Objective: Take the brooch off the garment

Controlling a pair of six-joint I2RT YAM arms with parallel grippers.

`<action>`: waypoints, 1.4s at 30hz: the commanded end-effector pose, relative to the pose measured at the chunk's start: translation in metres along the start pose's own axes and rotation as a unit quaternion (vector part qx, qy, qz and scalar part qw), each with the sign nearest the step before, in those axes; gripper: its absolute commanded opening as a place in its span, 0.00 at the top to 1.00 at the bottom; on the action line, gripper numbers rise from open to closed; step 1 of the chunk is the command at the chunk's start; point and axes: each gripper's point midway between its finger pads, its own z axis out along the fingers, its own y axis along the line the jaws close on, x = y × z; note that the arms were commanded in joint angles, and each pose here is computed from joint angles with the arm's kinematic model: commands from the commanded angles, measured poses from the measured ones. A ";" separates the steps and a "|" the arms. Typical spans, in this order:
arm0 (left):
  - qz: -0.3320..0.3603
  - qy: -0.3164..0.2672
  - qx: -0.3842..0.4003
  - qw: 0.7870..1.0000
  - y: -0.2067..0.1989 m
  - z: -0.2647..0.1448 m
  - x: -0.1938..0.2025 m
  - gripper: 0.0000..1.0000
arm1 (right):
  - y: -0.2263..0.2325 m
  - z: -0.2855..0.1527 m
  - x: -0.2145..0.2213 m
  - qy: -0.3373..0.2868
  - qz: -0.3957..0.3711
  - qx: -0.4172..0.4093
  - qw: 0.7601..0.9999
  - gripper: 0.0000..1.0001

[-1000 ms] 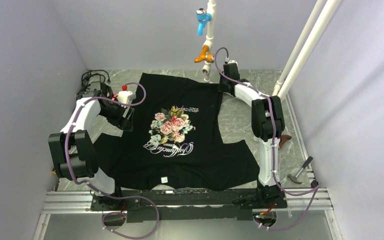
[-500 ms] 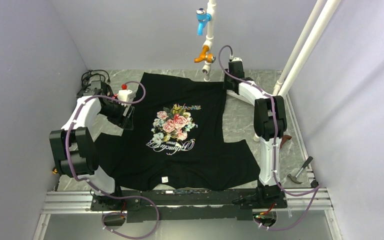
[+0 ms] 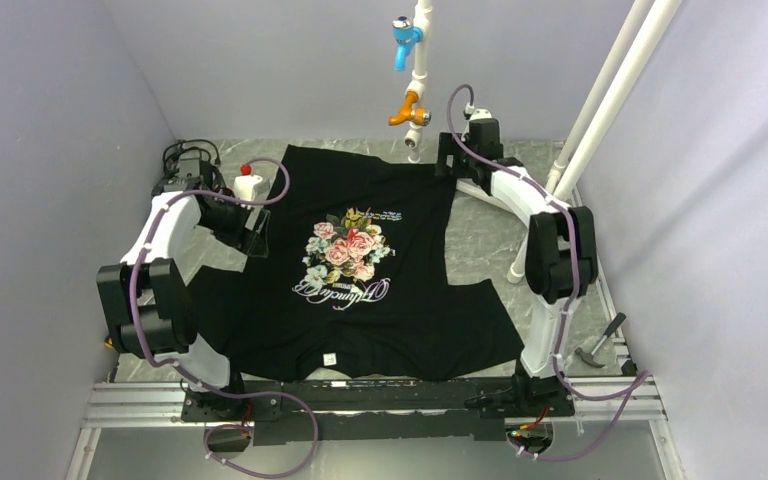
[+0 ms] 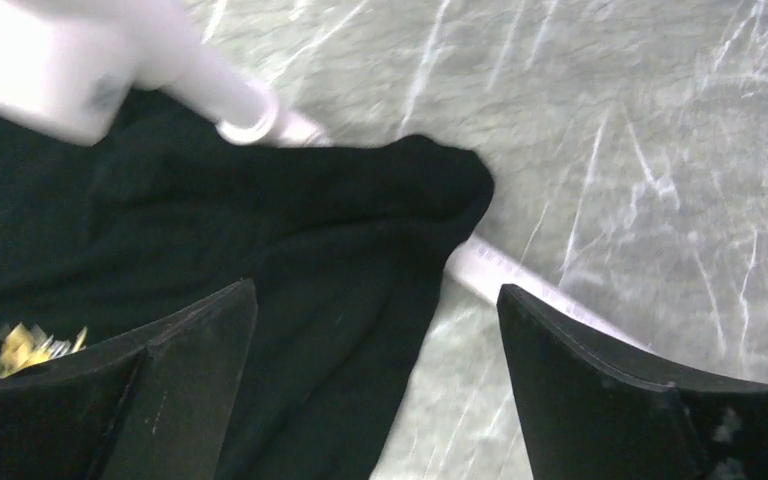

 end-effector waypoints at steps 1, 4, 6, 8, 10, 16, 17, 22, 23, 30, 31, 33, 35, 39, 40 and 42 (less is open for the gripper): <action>0.011 -0.054 -0.002 0.998 -0.012 -0.024 -0.024 0.10 | 0.040 -0.053 -0.016 -0.040 -0.011 -0.072 0.997 0.04; 0.013 -0.068 -0.006 0.998 -0.017 -0.032 -0.027 0.03 | 0.052 -0.080 -0.003 -0.033 -0.016 -0.090 0.995 0.00; 0.013 -0.079 -0.012 0.997 -0.021 -0.038 -0.029 0.00 | 0.060 -0.098 0.009 -0.026 -0.022 -0.103 0.994 0.00; 0.017 -0.091 -0.019 0.996 -0.025 -0.048 -0.032 0.01 | 0.068 -0.119 0.017 -0.025 -0.034 -0.116 0.992 0.00; 0.017 -0.102 -0.026 0.994 -0.030 -0.056 -0.035 0.00 | 0.075 -0.139 0.030 -0.018 -0.047 -0.131 0.990 0.00; 0.032 -0.139 -0.046 0.989 -0.054 -0.088 -0.033 0.00 | 0.087 -0.202 0.049 -0.036 -0.099 -0.165 0.981 0.00; 0.034 -0.145 -0.050 0.988 -0.058 -0.093 -0.031 0.01 | 0.087 -0.210 0.051 -0.041 -0.107 -0.165 0.980 0.00; 0.032 -0.167 -0.087 0.982 -0.072 -0.111 -0.017 0.01 | 0.074 -0.245 0.056 -0.067 -0.142 -0.160 0.975 0.00; 0.034 -0.170 -0.096 0.980 -0.074 -0.115 -0.013 0.00 | 0.071 -0.253 0.056 -0.076 -0.150 -0.159 0.973 0.00; 0.063 -0.189 -0.180 0.963 -0.074 -0.134 0.011 0.00 | 0.047 -0.297 0.071 -0.104 -0.199 -0.139 0.965 0.00; 0.068 -0.186 -0.188 0.962 -0.073 -0.135 0.015 0.00 | 0.043 -0.301 0.073 -0.106 -0.203 -0.134 0.964 0.00; 0.070 -0.181 -0.198 0.961 -0.074 -0.136 0.022 0.01 | 0.037 -0.309 0.076 -0.116 -0.210 -0.126 0.963 0.00; 0.074 -0.189 -0.207 0.957 -0.076 -0.138 0.027 0.00 | 0.033 -0.318 0.081 -0.127 -0.217 -0.126 0.960 0.00; 0.071 -0.218 -0.231 0.946 -0.077 -0.141 0.031 0.01 | 0.033 -0.326 0.095 -0.127 -0.234 -0.150 0.952 0.00; 0.074 -0.223 -0.234 0.944 -0.078 -0.141 0.032 0.01 | 0.033 -0.326 0.098 -0.124 -0.234 -0.153 0.952 0.00; 0.076 -0.233 -0.247 0.937 -0.077 -0.145 0.032 0.01 | 0.031 -0.325 0.102 -0.118 -0.230 -0.154 0.954 0.00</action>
